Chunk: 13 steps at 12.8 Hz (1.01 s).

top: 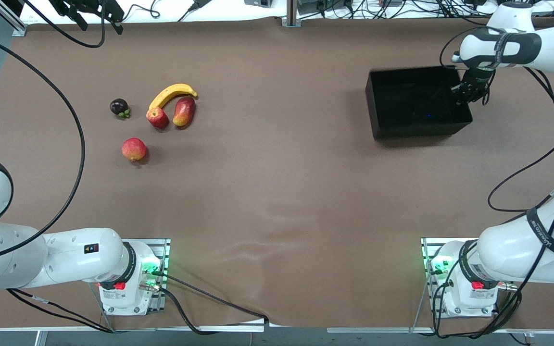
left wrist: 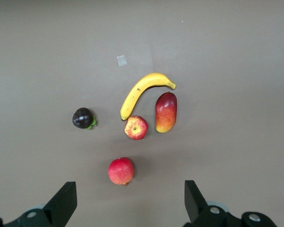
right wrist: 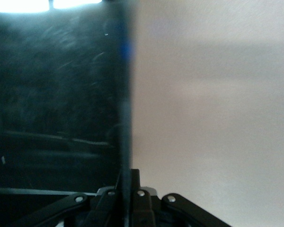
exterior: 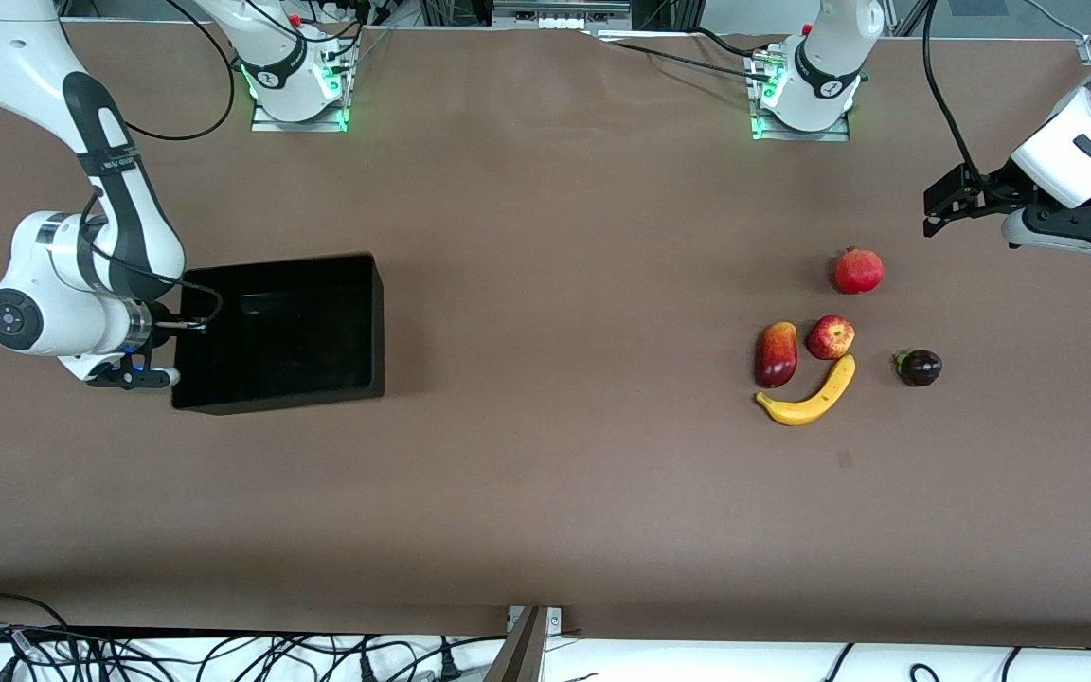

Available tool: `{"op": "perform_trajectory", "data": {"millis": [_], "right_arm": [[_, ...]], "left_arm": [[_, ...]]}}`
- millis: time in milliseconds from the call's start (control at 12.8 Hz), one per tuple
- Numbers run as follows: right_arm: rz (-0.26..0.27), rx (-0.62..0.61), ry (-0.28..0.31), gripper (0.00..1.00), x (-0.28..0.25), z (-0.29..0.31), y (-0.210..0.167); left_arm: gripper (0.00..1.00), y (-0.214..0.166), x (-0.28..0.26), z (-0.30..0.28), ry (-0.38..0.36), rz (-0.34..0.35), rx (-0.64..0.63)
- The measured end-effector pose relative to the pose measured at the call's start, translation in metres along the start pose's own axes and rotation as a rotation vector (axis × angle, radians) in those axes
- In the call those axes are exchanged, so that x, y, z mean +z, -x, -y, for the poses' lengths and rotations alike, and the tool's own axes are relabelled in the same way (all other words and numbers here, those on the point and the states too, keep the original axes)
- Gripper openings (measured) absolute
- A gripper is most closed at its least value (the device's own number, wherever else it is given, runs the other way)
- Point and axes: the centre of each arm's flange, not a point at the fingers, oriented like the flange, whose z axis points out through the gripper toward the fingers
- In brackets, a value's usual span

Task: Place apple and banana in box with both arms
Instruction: 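Push the black box with the right gripper toward the fruit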

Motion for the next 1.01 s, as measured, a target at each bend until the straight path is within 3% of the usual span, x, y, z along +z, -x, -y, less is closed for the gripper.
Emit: {"op": "perform_trajectory", "data": {"millis": [312,468,858,1014], "right_arm": [[-0.015,-0.029,0.003,0.04,-0.116,0.05,0.002],[-0.019,-0.006,-0.056,0.04,-0.144,0.132,0.005],[0.05,0.006,-0.175,0.04,-0.11,0.336,0.027],[0.013,0.049,-0.23,0.04,-0.089,0.389,0.023]], "left_arm": [[1.0,0.0,0.0,0.0,0.0,0.0,0.0],[1.0,0.0,0.0,0.0,0.0,0.0,0.0],[1.0,0.0,0.0,0.0,0.0,0.0,0.0],[1.0,0.0,0.0,0.0,0.0,0.0,0.0]]}}
